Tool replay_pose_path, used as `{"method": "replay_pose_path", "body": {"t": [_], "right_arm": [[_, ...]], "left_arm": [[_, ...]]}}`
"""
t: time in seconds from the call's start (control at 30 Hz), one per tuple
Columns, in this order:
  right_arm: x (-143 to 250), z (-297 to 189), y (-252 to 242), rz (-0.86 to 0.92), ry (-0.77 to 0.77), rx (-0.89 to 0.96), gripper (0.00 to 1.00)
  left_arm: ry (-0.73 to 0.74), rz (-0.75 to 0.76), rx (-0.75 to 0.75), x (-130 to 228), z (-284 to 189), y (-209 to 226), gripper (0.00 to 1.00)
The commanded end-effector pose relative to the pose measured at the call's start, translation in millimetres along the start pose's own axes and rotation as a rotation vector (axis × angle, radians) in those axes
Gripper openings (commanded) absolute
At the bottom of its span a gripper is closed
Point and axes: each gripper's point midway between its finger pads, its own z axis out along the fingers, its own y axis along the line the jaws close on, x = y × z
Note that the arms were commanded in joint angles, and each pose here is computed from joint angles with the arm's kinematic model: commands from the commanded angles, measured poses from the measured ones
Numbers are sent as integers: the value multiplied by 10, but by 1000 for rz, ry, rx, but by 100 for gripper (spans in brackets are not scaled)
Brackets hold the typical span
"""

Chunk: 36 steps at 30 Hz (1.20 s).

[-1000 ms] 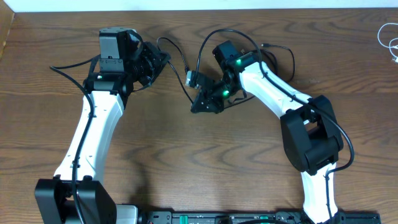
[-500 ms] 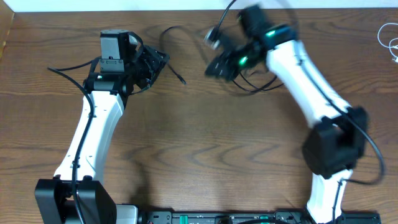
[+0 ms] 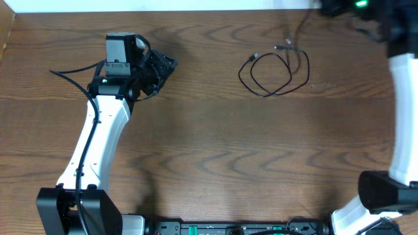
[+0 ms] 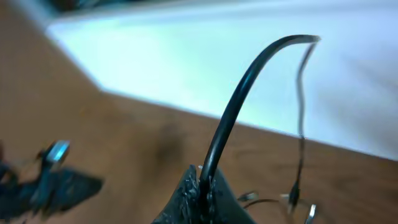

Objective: Untangle cables

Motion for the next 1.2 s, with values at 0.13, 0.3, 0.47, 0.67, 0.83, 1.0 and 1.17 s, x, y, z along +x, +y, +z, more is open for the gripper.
{"method": "replay_pose_path", "body": {"t": [0.13, 0.3, 0.47, 0.67, 0.83, 1.0, 1.17], "right_arm": [[-289, -700, -858, 168, -134, 217, 1], [-447, -1219, -1426, 224, -247, 353, 1], [-509, -1809, -1925, 271, -347, 501, 1], [-264, -2346, -2523, 264, -322, 817, 1], [154, -2545, -3034, 274, -180, 1053, 1], [553, -2600, -3583, 344, -86, 1190, 1], [1133, -2471, -4217, 414, 49, 1290, 1]], "left_arm": [[-21, 25, 6, -34, -64, -54, 40], [-17, 22, 0, -32, -39, -34, 40], [-15, 20, -2, -31, -29, -25, 40], [-15, 20, -2, -31, -29, -25, 40], [-15, 20, -2, -31, -29, -25, 40], [-15, 20, -3, -30, -29, -25, 40], [-18, 38, -7, -37, -29, -18, 40]]}}
